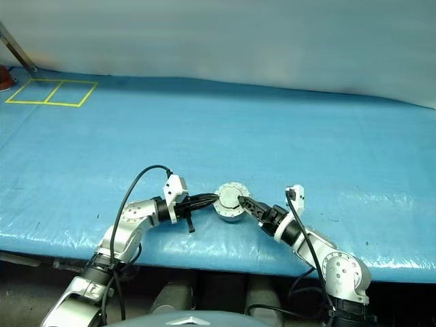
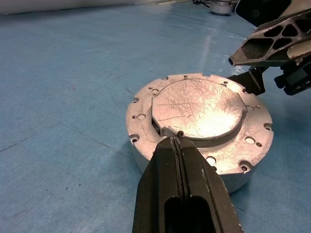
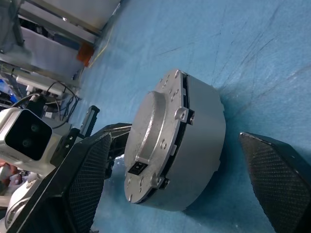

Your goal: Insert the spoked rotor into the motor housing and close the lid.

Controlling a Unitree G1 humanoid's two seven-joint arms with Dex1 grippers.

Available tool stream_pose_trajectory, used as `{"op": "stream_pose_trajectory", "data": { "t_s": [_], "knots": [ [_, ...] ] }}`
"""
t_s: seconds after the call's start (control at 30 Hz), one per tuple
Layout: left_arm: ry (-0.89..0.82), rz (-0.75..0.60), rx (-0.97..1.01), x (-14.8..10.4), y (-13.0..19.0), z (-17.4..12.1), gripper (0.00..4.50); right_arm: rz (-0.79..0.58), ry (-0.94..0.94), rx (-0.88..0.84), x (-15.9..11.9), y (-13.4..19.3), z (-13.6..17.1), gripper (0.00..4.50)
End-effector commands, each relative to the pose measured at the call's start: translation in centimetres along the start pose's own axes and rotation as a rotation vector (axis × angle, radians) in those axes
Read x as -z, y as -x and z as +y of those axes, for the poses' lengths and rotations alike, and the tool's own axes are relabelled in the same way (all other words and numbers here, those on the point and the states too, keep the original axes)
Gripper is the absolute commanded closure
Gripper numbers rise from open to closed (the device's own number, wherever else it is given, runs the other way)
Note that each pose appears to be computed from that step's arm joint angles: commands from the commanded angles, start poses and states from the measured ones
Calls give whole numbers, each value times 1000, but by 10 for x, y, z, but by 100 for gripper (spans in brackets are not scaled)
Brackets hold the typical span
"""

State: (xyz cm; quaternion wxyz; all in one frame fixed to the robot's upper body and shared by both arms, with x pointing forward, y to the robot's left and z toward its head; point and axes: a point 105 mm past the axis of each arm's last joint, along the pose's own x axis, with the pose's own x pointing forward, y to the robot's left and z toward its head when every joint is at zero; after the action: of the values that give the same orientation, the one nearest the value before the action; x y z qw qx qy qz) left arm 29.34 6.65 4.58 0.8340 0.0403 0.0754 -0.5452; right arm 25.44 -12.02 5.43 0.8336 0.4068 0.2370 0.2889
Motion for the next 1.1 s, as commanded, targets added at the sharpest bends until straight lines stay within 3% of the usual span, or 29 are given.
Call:
{"op": "stream_pose_trajectory", "data": {
  "t_s": [0.03, 0.27, 0.37, 0.6, 0.9, 1.1],
  "knots": [
    [10, 43, 0, 11, 1, -3, 450, -7, -33, -63, 2, -3, 14, 6],
    [7, 44, 0, 12, 2, -3, 450, -35, -89, -87, 0, -4, 16, 6],
    [7, 46, 2, 13, 1, -4, 450, -63, -136, -110, -2, -5, 17, 99],
    [12, 45, 0, 14, 1, -5, 450, 12, -96, -58, 10, -7, 10, 321],
    [21, 38, -14, 15, 0, -4, 450, 23, -91, -8, 12, -7, 2, 323],
    [155, -101, -49, -2, 3, 1, 450, -49, -137, -1, 2, -9, 0, 323]
  ]
}}
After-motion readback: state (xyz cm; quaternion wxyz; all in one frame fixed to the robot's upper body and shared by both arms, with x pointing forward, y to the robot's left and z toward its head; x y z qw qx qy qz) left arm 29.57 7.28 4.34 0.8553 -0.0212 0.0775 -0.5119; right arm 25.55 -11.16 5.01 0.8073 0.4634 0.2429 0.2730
